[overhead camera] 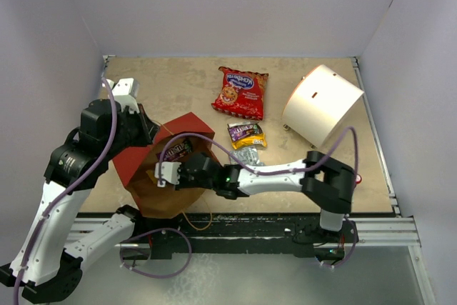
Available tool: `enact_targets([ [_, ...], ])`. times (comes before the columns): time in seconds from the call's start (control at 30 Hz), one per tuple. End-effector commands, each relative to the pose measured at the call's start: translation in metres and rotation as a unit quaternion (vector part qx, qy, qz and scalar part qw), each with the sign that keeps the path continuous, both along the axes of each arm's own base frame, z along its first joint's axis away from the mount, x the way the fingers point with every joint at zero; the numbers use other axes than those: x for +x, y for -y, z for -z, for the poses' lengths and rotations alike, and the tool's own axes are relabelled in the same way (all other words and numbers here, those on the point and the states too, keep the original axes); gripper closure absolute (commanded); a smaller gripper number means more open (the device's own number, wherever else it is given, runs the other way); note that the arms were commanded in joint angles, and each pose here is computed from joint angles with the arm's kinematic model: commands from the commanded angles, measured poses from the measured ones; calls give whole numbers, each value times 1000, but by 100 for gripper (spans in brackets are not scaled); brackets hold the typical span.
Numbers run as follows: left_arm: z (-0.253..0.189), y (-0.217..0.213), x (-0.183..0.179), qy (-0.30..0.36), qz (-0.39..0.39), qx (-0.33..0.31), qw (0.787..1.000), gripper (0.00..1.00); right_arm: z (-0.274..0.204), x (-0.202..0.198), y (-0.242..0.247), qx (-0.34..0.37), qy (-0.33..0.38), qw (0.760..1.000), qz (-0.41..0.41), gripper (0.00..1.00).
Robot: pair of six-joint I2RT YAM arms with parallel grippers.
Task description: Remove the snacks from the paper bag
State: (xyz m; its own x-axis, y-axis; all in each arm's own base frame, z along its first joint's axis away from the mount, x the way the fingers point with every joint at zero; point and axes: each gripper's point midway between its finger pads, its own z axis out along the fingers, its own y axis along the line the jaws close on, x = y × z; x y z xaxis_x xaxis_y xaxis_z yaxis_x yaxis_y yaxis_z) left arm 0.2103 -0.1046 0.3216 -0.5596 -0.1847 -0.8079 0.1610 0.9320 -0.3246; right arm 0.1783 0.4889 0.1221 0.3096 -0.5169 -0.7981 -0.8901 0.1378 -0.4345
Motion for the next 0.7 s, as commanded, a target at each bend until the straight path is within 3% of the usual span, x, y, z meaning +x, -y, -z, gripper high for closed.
enact_targets([
  [0.0, -11, 5, 6, 39, 16, -4, 999, 100, -34, -15, 36, 10, -47, 999, 19, 97],
  [0.2, -4, 8, 9, 36, 16, -12, 999, 100, -86, -45, 89, 1, -55, 998, -5, 100],
  [0.37, 2, 7, 12, 43, 7, -19, 999, 100, -140, -41, 151, 10, -16, 999, 43, 100],
  [0.53, 9, 5, 17, 33, 1, -2, 999, 100, -183, -12, 210, 31, 56, 987, 150, 100],
  [0.67, 6, 0, 21, 39, -7, 13, 999, 100, -215, 30, 253, 56, 156, 949, 268, 100],
])
